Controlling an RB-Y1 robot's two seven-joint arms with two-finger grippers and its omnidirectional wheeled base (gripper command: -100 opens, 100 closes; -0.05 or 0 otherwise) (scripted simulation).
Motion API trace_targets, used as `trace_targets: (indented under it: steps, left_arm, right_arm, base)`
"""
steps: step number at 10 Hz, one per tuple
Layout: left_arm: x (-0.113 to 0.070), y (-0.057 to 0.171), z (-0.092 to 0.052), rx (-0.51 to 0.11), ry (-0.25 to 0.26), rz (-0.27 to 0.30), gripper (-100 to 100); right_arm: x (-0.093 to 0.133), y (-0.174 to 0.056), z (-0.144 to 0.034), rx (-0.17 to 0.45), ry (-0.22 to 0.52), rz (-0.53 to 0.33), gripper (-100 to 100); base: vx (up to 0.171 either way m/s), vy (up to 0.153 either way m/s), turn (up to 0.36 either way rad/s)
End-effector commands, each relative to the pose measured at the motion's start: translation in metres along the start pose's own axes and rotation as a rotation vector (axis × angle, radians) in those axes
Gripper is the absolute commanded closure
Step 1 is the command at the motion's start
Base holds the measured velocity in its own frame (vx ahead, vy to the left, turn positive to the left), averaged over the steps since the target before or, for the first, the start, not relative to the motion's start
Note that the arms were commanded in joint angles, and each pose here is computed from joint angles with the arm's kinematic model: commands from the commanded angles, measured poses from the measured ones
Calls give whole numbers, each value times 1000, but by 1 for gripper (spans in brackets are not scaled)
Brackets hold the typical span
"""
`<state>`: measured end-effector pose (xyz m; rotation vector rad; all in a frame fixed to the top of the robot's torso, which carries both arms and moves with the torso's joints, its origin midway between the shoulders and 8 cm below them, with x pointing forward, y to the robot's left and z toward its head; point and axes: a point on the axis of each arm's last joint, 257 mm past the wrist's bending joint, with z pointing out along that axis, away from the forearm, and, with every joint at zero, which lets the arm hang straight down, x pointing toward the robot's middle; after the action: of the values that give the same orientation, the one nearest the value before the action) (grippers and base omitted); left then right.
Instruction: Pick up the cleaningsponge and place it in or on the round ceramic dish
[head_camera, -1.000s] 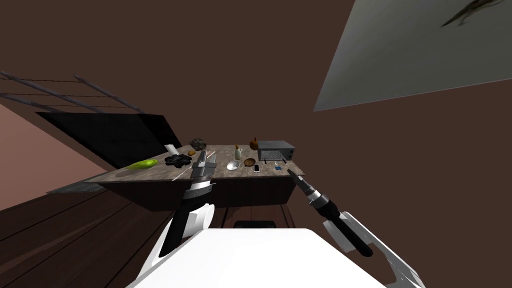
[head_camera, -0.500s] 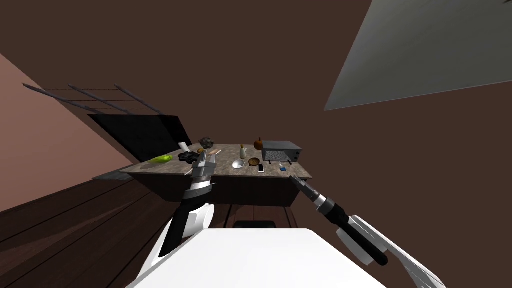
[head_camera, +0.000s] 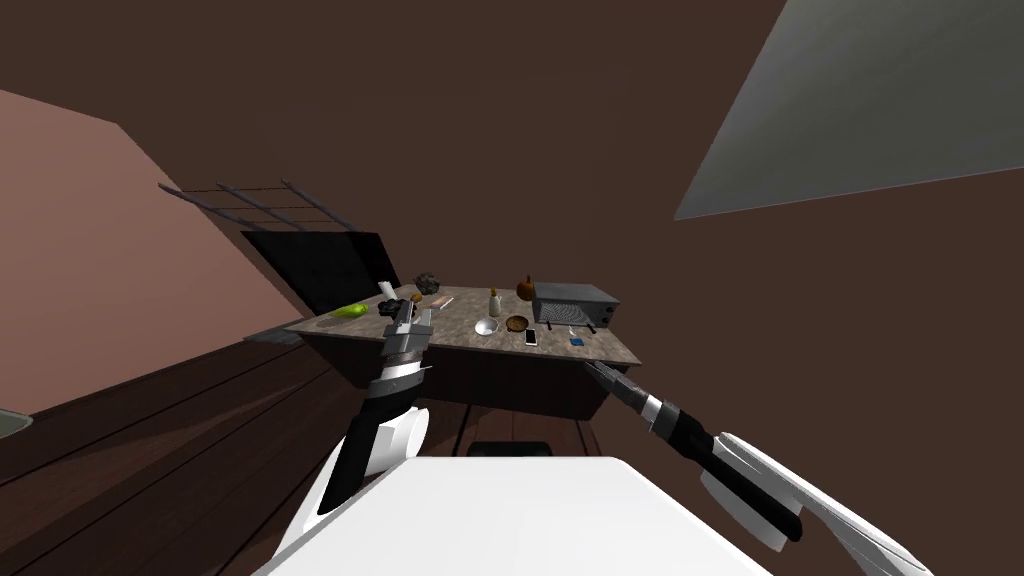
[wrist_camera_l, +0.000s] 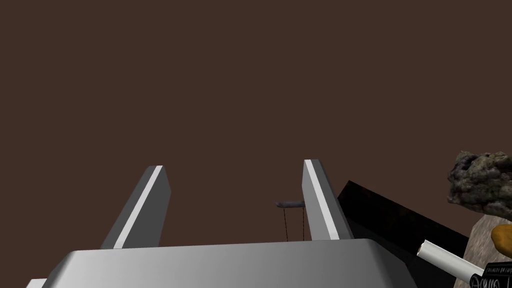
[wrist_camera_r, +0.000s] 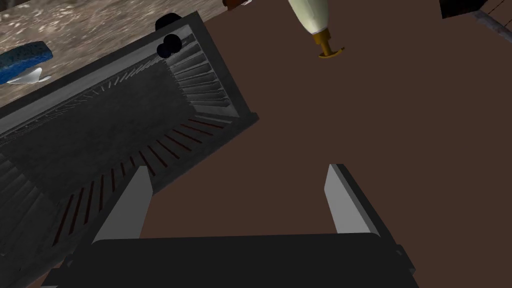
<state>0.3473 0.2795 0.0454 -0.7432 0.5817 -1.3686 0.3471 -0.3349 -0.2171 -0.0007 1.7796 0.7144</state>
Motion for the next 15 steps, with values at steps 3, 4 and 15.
trace_targets:
  steps: [3, 4, 15]
  left_arm:
    - [0, 0, 0, 0, 0, 0, 0]
    - [0, 0, 0, 0, 0, 0, 0]
    - [0, 0, 0, 0, 0, 0, 0]
  right_arm:
    - [27, -38, -30, 64, 149, -86, -100]
    - [26, -39, -31, 61, 164, -102, -100]
    - [57, -144, -133, 216, 587, -364, -100]
  base:
    - [1, 39, 175]
    - [2, 29, 96]
    - [10, 29, 161]
